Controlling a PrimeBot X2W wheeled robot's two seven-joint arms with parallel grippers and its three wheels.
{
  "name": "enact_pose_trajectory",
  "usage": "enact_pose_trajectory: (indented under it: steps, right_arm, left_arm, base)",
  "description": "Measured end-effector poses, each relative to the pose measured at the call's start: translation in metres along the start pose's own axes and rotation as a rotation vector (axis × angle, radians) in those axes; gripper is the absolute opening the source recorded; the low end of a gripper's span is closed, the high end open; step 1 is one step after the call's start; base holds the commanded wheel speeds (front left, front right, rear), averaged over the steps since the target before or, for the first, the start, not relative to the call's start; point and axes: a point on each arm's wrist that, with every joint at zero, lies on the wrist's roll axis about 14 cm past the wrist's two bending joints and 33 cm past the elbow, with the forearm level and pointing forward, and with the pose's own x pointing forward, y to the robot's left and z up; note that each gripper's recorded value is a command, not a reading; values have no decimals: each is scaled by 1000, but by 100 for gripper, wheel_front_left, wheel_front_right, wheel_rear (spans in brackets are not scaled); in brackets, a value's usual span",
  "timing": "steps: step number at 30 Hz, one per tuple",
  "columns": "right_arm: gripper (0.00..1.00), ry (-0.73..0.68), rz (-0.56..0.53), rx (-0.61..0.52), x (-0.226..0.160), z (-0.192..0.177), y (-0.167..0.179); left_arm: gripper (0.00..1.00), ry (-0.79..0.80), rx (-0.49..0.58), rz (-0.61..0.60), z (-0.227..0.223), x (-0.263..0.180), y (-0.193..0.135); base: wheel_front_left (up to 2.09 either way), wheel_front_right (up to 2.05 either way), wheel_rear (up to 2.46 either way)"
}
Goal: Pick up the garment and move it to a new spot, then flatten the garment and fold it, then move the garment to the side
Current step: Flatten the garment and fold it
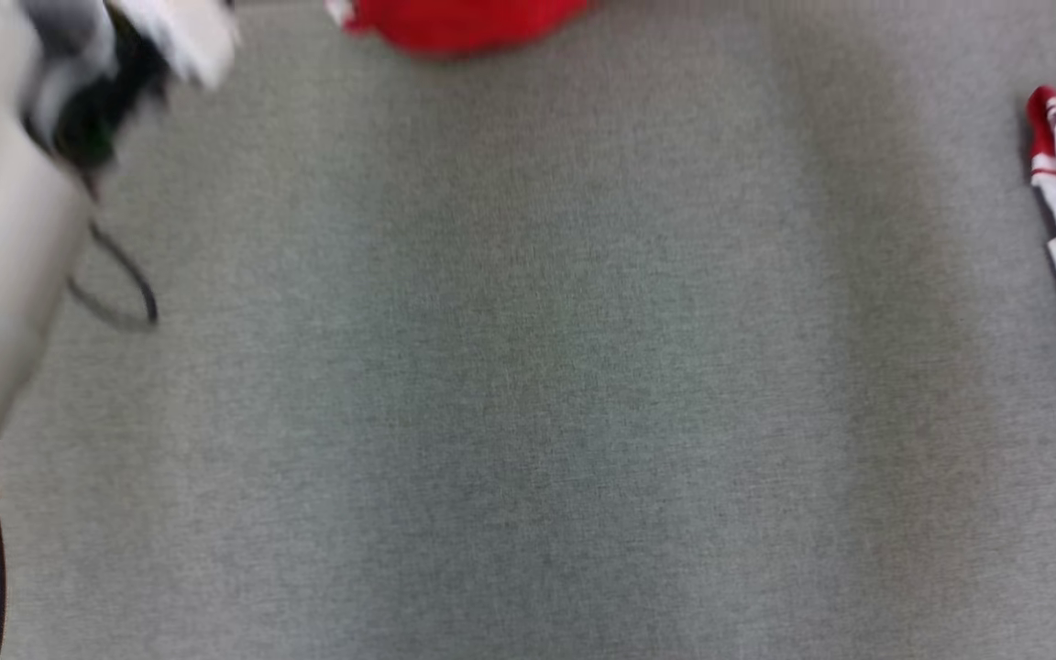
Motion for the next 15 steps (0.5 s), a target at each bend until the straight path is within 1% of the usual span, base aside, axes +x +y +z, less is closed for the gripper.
enact_pose_trajectory:
  steps: [3,6,9,13,15]
  right_arm:
    - [0,86,6,7,-23,-26,-1]
    - [0,185,4,17,-54,-53,-4]
    - [0,257,0,27,-86,-68,-8]
    - [0,416,-19,44,-140,-103,-15]
    - [0,475,-32,57,-167,-113,-19]
  left_arm:
    - [0,70,-11,-25,-29,-20,-9]
    - [0,150,-32,-54,-56,-45,-21]
    - [0,229,-33,-98,-74,-71,-37]
    - [0,345,-60,-157,-99,-111,-62]
    - [0,392,-76,-192,-108,-132,-78]
  base:
    - [0,0,0]
    - [0,0,0]
    - [0,0,0]
    - [0,0,0]
    - [0,0,0]
